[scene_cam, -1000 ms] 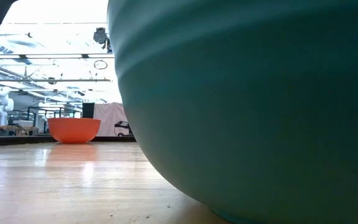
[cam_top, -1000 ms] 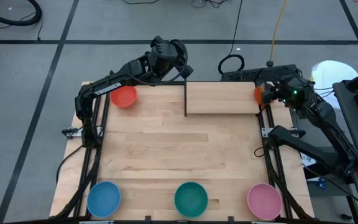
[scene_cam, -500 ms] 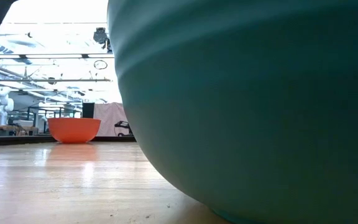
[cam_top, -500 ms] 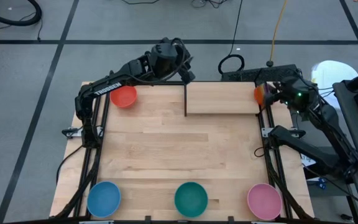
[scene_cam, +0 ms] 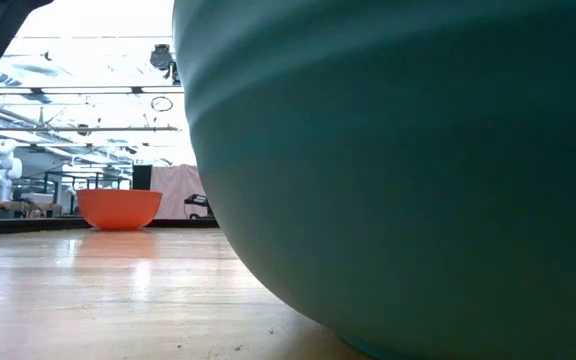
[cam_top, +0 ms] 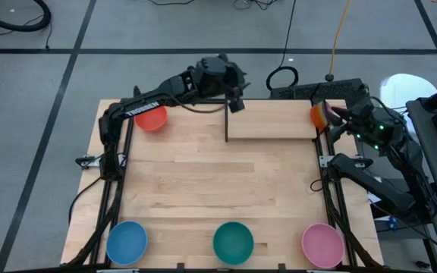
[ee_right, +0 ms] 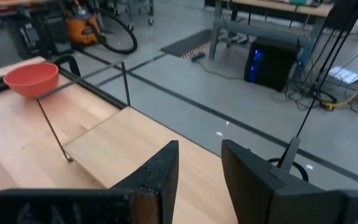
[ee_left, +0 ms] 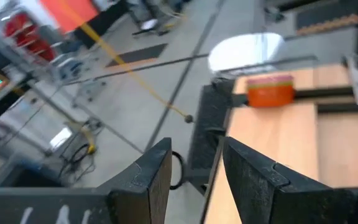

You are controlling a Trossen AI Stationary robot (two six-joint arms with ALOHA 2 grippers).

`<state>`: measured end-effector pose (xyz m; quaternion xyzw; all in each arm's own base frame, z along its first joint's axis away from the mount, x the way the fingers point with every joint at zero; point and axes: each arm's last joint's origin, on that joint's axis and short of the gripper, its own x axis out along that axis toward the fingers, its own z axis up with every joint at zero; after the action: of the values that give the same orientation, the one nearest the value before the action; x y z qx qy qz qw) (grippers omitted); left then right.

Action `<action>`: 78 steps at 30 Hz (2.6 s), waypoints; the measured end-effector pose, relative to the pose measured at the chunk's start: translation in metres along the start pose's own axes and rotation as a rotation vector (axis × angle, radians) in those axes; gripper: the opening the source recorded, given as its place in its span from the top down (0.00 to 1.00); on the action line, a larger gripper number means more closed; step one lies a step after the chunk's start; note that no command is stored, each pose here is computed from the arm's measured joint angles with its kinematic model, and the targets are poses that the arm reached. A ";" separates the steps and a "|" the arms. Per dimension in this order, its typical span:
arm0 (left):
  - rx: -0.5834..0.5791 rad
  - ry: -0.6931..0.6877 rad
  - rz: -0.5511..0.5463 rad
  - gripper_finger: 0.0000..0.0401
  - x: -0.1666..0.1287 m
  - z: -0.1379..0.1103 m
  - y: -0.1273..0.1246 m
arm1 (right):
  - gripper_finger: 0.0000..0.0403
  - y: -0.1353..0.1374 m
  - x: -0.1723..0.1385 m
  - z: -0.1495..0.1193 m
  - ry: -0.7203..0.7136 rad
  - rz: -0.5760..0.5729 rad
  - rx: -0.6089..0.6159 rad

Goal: Place and stack bowls onto a shelf
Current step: Adjust the stacked small bowls on the shelf

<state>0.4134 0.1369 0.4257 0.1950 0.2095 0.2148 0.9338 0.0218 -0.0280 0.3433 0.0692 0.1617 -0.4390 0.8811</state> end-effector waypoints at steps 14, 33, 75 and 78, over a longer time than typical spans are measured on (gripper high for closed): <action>0.128 -0.116 -0.082 0.63 0.036 0.001 -0.044 | 0.72 -0.009 -0.009 -0.008 -0.004 -0.289 0.125; 0.119 -0.117 -0.070 0.63 0.035 0.002 -0.043 | 0.72 -0.017 0.000 -0.015 0.021 -0.677 0.495; 0.085 -0.036 -0.102 0.63 0.035 -0.005 -0.046 | 0.72 -0.018 0.125 -0.020 0.374 -0.215 0.383; 0.085 -0.035 -0.100 0.63 0.035 -0.005 -0.046 | 0.72 -0.019 0.132 -0.022 0.406 -0.202 0.360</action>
<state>0.4541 0.1174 0.3897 0.2276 0.2115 0.1553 0.9377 0.0765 -0.1331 0.2777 0.2945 0.2606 -0.5234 0.7560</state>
